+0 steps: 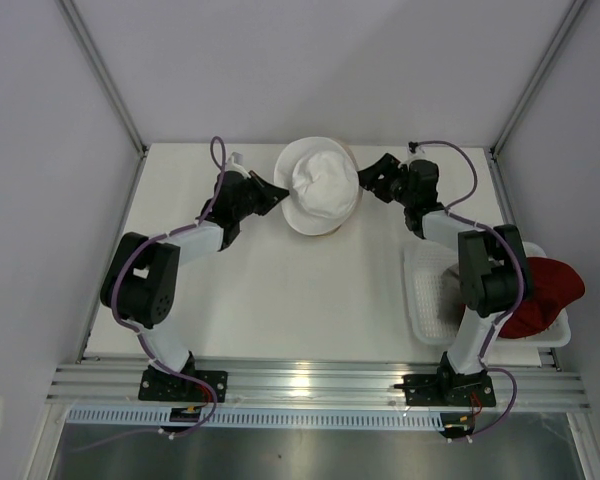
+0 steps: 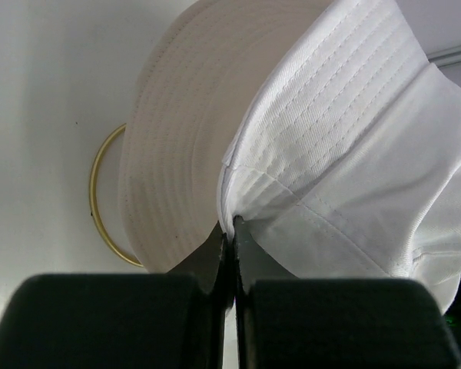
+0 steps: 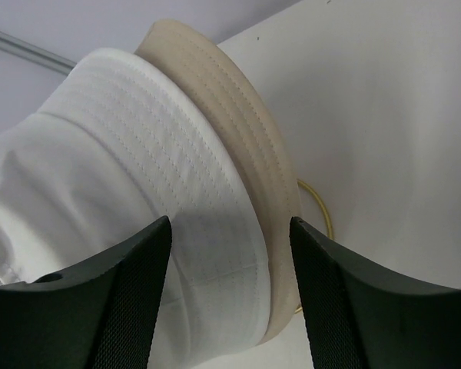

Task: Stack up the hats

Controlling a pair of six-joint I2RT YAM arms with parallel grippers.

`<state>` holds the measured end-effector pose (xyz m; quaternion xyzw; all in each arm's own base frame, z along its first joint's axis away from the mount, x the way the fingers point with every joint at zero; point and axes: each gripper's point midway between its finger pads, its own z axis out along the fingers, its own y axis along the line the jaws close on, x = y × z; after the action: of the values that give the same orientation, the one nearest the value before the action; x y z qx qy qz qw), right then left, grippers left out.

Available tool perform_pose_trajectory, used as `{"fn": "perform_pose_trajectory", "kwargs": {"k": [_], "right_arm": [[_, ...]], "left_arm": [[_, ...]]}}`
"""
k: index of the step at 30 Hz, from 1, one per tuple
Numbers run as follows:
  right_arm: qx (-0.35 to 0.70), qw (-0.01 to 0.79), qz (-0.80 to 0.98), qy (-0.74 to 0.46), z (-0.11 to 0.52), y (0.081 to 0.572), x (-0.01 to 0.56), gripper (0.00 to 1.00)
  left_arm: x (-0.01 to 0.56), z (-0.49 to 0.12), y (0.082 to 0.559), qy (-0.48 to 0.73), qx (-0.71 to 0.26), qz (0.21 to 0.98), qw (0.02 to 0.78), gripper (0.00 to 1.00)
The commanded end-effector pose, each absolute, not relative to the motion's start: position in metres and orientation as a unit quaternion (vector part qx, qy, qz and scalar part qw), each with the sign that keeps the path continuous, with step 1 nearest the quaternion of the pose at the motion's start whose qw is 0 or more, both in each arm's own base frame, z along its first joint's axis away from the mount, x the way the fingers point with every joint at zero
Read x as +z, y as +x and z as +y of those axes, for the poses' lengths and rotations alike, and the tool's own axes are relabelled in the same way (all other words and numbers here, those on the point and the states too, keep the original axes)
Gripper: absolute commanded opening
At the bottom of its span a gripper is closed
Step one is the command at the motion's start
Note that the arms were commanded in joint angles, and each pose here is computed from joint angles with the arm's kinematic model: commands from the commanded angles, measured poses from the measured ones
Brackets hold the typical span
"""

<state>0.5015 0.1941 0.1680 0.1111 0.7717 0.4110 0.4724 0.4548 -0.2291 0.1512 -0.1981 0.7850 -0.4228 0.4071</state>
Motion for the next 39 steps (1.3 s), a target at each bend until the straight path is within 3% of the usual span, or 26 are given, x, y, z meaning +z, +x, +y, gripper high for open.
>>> {"fn": "perform_pose_trajectory", "kwargs": {"k": [1,4,10,24,30,31,33,34,39], "right_arm": [[0.455,0.491,0.736,0.099,0.199,0.503,0.183,0.66],[0.471,0.492,0.726,0.091,0.202,0.498,0.183,0.66],[0.524,0.494,0.689,0.082,0.206,0.492,0.189,0.77],[0.611,0.483,0.624,0.058,0.218,0.476,0.194,0.67],[0.617,0.474,0.625,0.06,0.218,0.475,0.186,0.37],[0.617,0.474,0.625,0.058,0.219,0.474,0.187,0.25],[0.617,0.475,0.625,0.059,0.216,0.473,0.193,0.13],[0.617,0.476,0.625,0.056,0.216,0.472,0.195,0.0],[0.615,0.464,0.633,0.073,0.213,0.463,0.21,0.0]], "left_arm": [[0.098,-0.216,0.44,-0.216,-0.367,0.834,0.351,0.01],[0.101,-0.216,0.44,-0.215,-0.367,0.833,0.354,0.01],[0.109,-0.216,0.442,-0.21,-0.37,0.83,0.36,0.01],[0.13,-0.219,0.447,-0.199,-0.379,0.823,0.372,0.01],[0.146,-0.221,0.445,-0.197,-0.394,0.813,0.381,0.01],[0.153,-0.222,0.445,-0.193,-0.4,0.81,0.384,0.01],[0.162,-0.223,0.443,-0.191,-0.408,0.805,0.387,0.01],[0.173,-0.224,0.442,-0.187,-0.415,0.799,0.393,0.01],[0.214,-0.229,0.435,-0.169,-0.445,0.78,0.405,0.01]]}}
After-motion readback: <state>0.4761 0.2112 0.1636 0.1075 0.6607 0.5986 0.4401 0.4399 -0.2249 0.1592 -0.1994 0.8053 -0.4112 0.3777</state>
